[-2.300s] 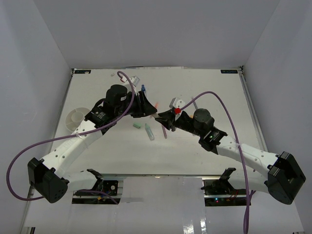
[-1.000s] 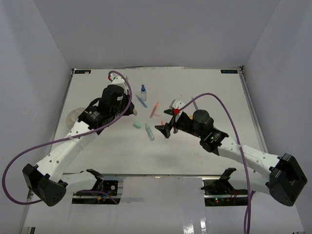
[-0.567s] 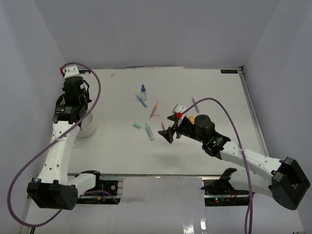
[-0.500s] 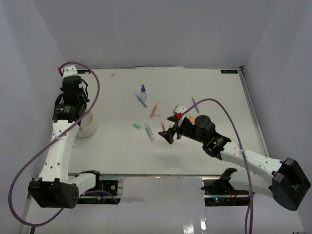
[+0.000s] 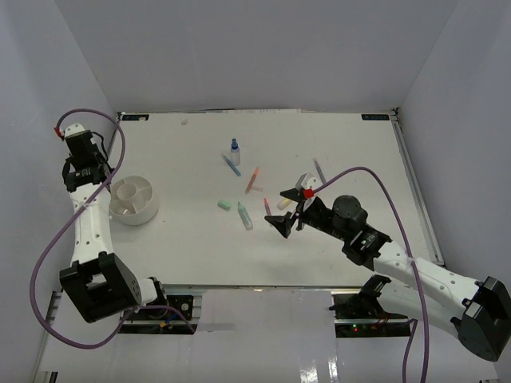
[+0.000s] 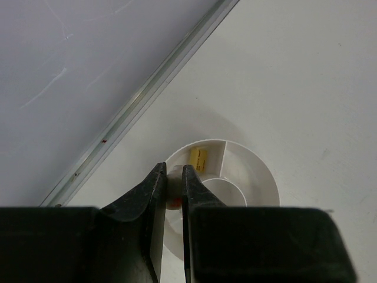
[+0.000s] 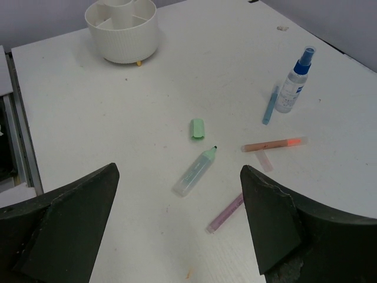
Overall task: Sort the stationery into containers
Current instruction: Place the stationery in the storage box.
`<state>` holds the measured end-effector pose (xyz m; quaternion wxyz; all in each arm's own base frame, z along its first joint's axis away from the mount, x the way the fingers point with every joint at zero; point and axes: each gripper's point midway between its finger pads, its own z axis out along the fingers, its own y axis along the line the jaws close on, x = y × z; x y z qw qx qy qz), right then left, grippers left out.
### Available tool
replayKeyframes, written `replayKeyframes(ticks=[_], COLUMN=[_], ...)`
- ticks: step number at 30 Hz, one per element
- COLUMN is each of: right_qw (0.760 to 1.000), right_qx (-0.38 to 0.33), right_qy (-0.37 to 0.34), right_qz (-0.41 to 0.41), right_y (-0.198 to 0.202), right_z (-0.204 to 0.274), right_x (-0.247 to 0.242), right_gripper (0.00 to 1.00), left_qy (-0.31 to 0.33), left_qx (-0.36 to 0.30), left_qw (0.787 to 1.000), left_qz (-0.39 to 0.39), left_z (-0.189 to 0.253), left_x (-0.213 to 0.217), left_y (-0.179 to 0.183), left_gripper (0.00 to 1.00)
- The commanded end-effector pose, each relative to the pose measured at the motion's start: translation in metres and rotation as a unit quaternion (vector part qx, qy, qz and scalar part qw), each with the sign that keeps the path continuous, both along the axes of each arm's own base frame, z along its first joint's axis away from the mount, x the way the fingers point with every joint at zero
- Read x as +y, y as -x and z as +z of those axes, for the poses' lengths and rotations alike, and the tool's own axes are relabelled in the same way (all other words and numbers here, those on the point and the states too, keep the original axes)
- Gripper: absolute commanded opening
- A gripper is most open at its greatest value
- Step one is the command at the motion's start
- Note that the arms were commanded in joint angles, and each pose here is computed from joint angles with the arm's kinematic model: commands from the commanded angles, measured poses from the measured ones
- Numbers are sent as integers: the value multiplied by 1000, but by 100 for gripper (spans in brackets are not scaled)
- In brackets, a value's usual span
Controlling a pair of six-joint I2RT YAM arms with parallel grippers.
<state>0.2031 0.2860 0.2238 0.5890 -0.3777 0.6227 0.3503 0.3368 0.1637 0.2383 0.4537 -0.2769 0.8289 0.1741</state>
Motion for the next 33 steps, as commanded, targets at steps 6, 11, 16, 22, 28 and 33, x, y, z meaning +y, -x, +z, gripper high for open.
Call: replayKeyframes(ticks=[6, 11, 16, 22, 28, 33], right_qw=[999, 999, 999, 999, 999, 999], right_qx=[-21, -19, -19, -18, -17, -14], right_qy=[-28, -27, -25, -20, -18, -16], right_qz=[-15, -19, -20, -23, -25, -26], right_y=[-1, -2, -3, -5, -6, -7], right_z=[16, 14, 13, 10, 9, 7], right_x=[-6, -6, -6, -6, -5, -5], right_gripper=[90, 90, 90, 90, 90, 90], left_qy=[38, 54, 62, 69, 78, 79], left_qx=[2, 12, 21, 32, 36, 28], left_qw=[999, 998, 998, 997, 996, 996], left_qz=[-7, -9, -9, -5, 5, 5], left_z=[-40, -53, -64, -77, -85, -81], left_x=[5, 6, 7, 9, 9, 8], left_y=[0, -4, -7, -10, -6, -6], left_gripper=[0, 0, 0, 12, 33, 48])
